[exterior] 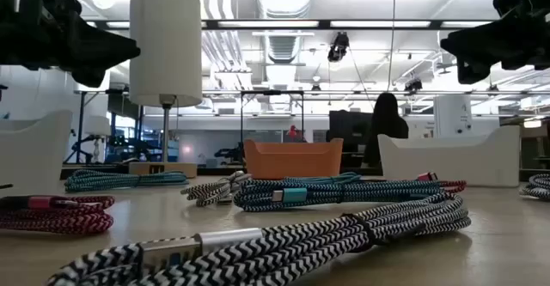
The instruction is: Pick & Place USB Port
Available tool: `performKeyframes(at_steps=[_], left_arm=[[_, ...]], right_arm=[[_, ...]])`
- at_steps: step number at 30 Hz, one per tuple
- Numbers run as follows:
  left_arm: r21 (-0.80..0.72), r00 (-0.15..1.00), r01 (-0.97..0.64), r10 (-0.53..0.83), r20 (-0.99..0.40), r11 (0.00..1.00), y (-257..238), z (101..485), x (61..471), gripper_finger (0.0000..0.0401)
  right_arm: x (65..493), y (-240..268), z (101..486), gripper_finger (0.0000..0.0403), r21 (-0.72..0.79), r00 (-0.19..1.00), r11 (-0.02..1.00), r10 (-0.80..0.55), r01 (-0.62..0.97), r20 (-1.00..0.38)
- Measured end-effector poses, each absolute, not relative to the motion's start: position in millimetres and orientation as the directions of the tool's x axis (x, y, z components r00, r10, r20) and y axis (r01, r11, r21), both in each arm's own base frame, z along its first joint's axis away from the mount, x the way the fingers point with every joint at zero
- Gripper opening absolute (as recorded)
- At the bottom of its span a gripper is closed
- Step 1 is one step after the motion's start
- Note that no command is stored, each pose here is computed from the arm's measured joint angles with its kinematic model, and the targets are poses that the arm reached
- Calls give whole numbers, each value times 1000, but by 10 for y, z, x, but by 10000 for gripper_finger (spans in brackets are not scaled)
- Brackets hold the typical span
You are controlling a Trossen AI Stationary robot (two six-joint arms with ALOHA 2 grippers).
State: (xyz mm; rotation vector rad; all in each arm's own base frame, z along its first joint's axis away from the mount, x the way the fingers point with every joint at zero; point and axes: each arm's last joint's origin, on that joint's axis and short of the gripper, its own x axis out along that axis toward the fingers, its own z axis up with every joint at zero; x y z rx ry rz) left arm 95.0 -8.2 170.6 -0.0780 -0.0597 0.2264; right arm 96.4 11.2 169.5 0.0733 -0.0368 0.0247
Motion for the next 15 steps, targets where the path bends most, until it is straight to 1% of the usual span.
performKeyframes(at_steps=[15], left_arm=[[-84,973,-222,226,50,971,-83,1706,950,99]], right_arm=[[964,112,1694,88,74,999,997,23,-25,37]])
